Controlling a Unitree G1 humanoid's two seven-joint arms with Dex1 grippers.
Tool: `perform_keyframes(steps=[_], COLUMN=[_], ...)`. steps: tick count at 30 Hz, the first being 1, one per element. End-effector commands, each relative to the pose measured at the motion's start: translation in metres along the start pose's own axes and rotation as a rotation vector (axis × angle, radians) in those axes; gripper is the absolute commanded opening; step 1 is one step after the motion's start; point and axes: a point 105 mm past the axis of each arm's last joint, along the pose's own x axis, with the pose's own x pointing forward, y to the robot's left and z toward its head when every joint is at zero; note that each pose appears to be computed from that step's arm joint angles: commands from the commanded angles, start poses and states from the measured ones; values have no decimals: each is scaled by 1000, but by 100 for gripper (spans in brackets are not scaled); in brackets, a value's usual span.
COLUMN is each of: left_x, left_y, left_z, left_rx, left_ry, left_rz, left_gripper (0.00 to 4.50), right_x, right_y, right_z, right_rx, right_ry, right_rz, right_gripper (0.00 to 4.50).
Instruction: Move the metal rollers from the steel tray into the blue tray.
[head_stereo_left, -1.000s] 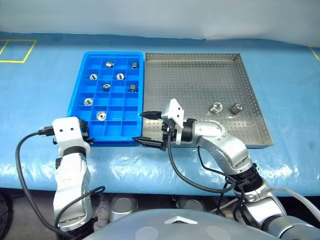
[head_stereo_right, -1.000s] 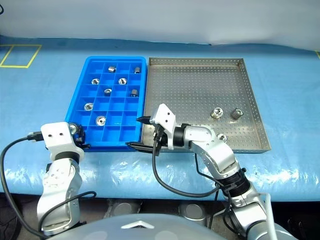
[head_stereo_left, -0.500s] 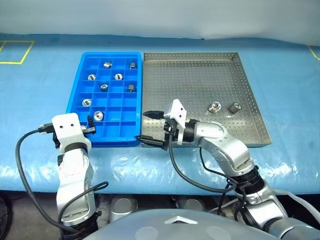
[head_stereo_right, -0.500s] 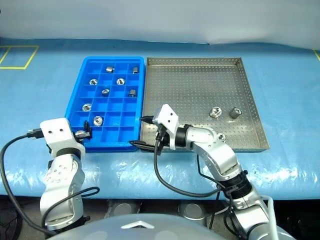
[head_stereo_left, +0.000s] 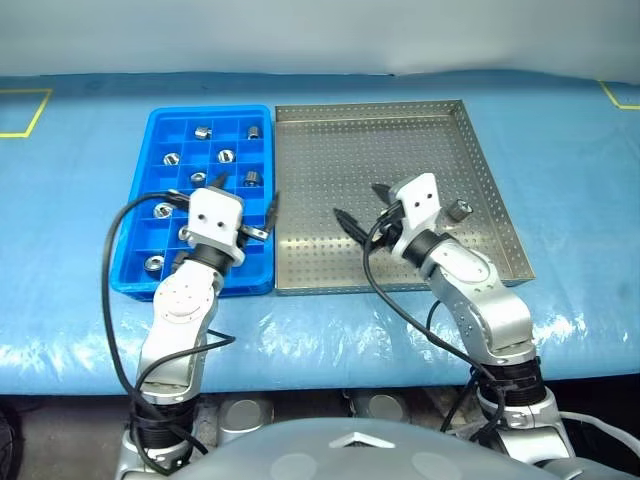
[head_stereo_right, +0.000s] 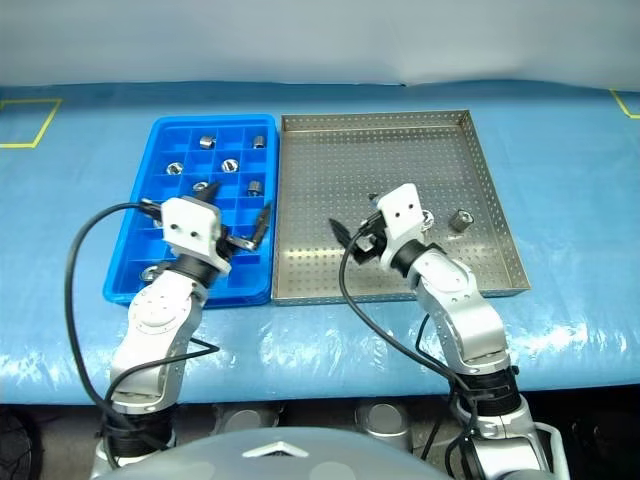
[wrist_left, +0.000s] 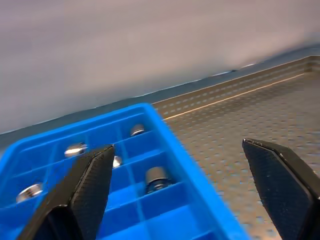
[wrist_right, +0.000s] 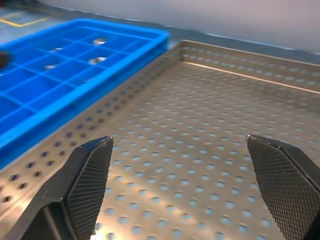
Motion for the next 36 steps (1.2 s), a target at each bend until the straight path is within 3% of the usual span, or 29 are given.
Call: perform_keyframes(steps=[1,10,16,27,30,36], left_x=[2,-7,-9,-16,-17,-18], left_y=[-25,-72,-77,-73,-72,-68], left_z=[14,-1,-3,-8,-8,-9], left_rx=[-20,-90,-97,-108,-114,-112], left_ry=[-95,-22,-7,11,9,11], left_rz=[-194,-557,-606,-563,-551,-514], left_gripper=[445,445,445,445,450,450], right_x=[-7,-1,13,25,30,37], right_y=[-27,-41,-33,-39,-40,-32], right_z=[7,-19,-38,-46,-44,-44], right_rx=[-65,97,176,258,274,268], right_ry=[15,195,289,289,276,275], right_rz=[-177,-394,-448,-528,-541,-510], right_gripper=[450,450,450,450,391,198])
